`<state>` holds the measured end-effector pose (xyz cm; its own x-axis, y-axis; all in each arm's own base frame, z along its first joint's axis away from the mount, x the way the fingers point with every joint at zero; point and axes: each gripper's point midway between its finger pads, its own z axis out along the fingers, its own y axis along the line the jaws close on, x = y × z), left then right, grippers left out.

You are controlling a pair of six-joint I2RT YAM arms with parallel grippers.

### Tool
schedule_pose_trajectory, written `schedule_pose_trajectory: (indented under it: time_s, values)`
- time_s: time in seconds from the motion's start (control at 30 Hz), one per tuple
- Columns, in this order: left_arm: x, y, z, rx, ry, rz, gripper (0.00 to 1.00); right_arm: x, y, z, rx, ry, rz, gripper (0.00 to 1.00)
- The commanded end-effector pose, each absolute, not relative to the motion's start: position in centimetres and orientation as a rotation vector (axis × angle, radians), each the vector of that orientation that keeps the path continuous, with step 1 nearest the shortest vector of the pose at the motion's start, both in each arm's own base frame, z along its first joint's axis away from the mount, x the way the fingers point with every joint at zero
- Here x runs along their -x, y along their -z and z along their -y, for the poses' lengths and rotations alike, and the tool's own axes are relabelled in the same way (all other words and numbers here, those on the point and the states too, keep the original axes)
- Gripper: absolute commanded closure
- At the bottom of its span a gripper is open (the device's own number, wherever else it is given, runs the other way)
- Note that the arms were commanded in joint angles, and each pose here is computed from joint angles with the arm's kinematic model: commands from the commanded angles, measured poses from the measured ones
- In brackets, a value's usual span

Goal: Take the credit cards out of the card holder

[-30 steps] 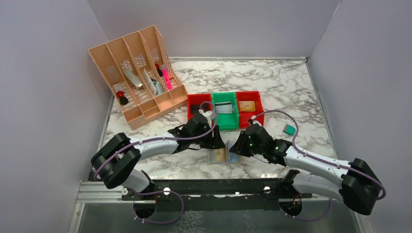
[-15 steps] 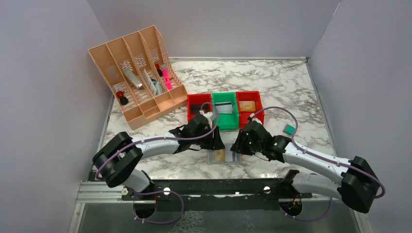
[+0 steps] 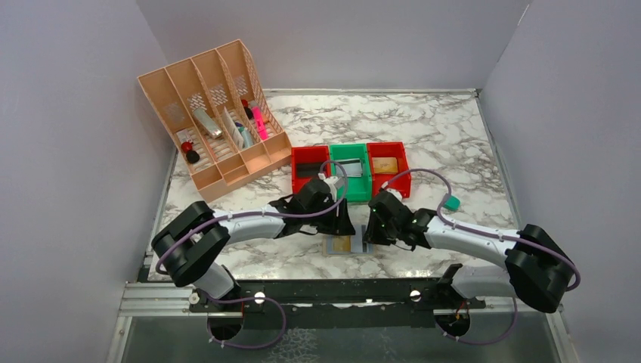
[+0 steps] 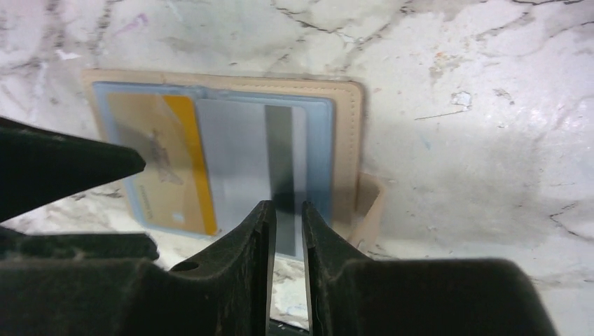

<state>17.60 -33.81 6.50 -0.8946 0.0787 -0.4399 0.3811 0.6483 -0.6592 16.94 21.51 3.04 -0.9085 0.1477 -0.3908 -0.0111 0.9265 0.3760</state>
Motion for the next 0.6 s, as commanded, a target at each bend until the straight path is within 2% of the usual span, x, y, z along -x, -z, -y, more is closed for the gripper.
schedule_pose_trajectory:
  time_s: [0.0, 0.3, 0.57]
  values:
    - [-17.1, -7.4, 36.0, -0.461, 1.204, -2.456, 0.47, -16.8, -0.6, -19.1, -0.138, -0.349, -2.695, 0.76]
    - [-16.9, -3.5, 34.6, -0.418, 1.056, -2.573, 0.47, -15.0, 1.6, -18.1, -0.245, -0.357, -2.744, 0.77]
    - [-16.7, -1.9, 34.6, -0.361, 1.044, -2.614, 0.47, -14.4, 2.5, -17.6, -0.28, -0.339, -2.762, 0.77]
